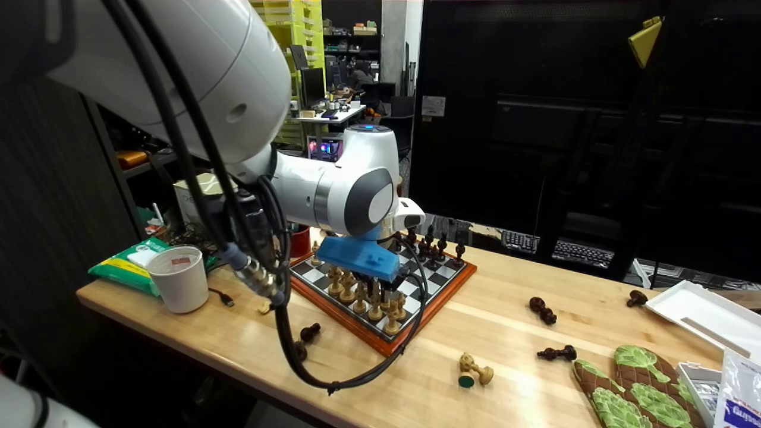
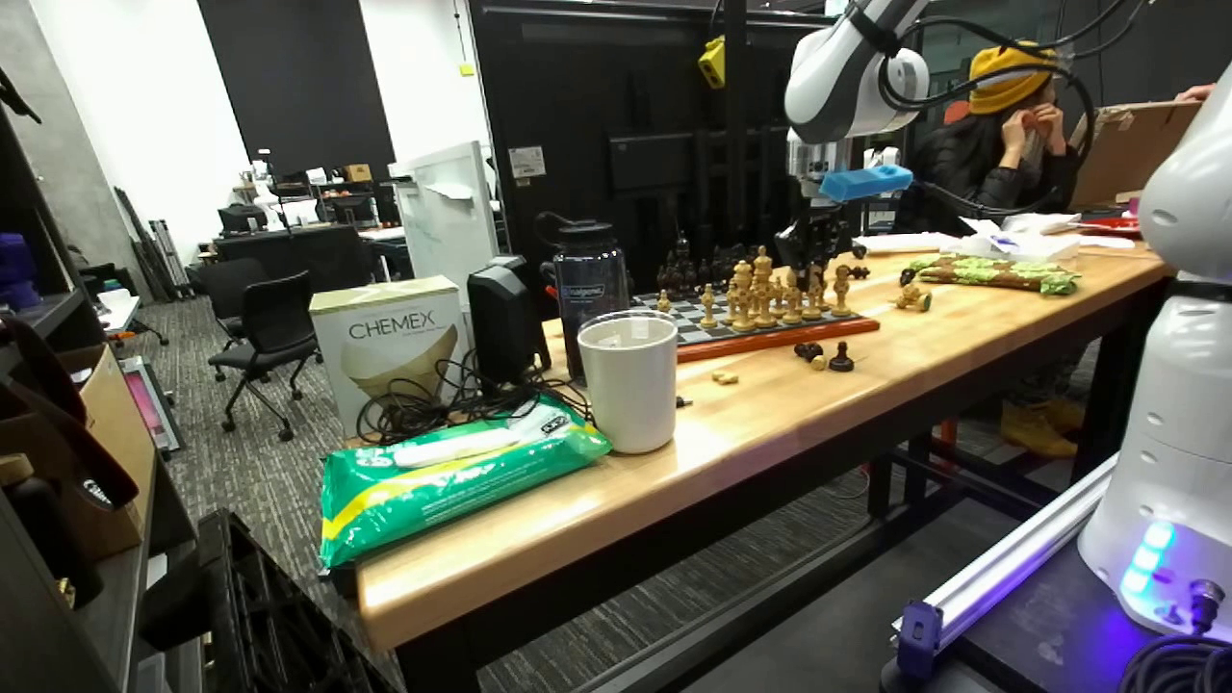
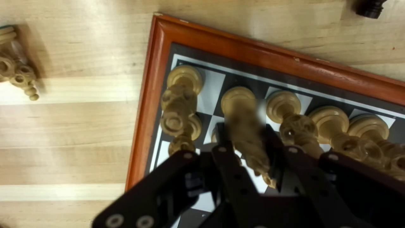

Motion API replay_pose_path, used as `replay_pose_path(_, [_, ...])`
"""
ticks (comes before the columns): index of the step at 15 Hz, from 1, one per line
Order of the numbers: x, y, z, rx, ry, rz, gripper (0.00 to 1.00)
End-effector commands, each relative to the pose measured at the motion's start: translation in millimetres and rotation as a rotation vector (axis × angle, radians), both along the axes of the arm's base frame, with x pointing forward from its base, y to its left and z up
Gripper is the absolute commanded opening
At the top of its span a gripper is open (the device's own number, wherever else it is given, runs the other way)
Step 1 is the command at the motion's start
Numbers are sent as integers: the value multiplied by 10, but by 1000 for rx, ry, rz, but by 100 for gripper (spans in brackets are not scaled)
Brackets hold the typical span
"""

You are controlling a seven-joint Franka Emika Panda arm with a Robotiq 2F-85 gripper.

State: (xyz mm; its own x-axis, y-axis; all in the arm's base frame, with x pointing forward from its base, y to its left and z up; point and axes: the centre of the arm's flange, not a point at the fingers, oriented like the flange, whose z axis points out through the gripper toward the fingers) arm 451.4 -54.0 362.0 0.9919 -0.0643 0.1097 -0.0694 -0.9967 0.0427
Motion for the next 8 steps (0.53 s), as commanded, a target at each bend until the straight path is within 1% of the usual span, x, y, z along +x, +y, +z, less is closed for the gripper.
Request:
replay_pose_path(1, [-10,2,10,1,-1,2,7])
replay_pose_path(4, [-8,3,6,1,2,2,7])
replay_pose_path(5, [-8,4,4,2,2,3,23])
replay_pose_path(6, [-9,4,3,2,2,3,28])
replay_pose_path(7, [-10,3,3,3,2,2,27])
replay_pose_path(8, [-11,3,3,3,1,2,22])
